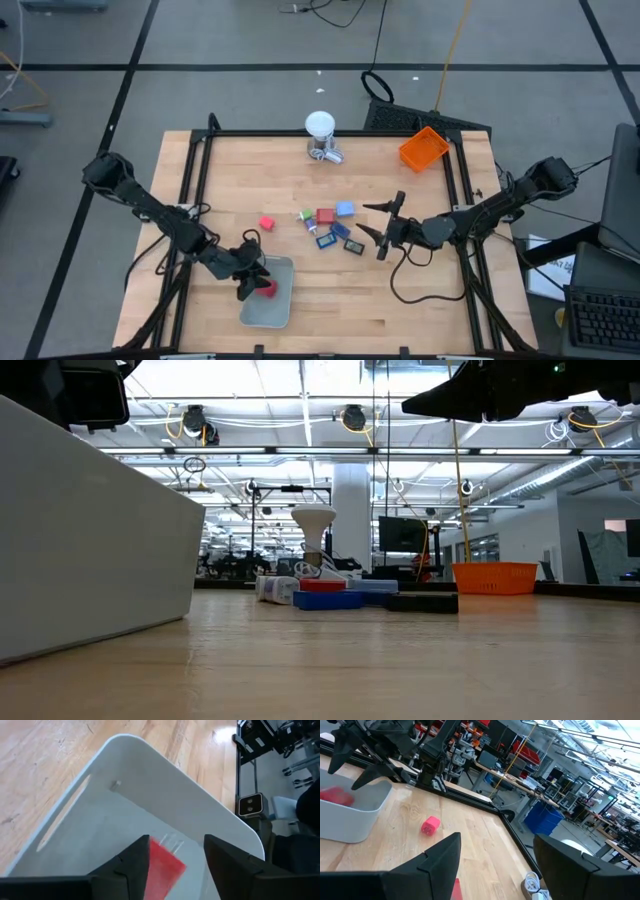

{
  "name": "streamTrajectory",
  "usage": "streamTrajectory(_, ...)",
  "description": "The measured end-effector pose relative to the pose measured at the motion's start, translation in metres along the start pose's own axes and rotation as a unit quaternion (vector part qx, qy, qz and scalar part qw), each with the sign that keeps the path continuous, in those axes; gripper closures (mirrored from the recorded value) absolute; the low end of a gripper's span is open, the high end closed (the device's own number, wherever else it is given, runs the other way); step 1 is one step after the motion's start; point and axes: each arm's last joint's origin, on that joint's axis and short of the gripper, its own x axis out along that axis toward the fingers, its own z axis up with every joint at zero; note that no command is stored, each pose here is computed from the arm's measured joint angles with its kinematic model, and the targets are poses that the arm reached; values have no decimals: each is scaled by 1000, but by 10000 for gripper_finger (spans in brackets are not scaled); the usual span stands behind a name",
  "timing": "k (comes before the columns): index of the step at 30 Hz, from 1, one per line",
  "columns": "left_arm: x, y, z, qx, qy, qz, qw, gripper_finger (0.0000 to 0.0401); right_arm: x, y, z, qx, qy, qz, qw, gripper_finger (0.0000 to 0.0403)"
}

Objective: Pick & Place Office items
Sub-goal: Put the light blue charger adapter into the gray bin

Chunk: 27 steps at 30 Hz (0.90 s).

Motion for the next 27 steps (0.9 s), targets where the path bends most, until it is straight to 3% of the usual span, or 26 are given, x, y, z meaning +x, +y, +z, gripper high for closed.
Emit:
streamTrajectory(6,-3,-1,2,8,-5,-7,1000,195,1,-1,0,2,-2,-3,1000,165)
streamTrajectory(14,-29,-18,18,66,-68,-89,991,209,3,-8,5,16,-25,-25,999,165)
streamTrajectory(20,-64,-25,34,182,-167,-111,963,226,3,-10,9,16,-43,-35,998,165)
streamTrajectory(25,-91,-22,43,274,-256,-59,925,238,3,-10,9,20,-42,-35,998,165)
streamTrajectory(27,-101,-18,46,279,-280,-22,918,243,3,-10,9,21,-42,-35,998,165)
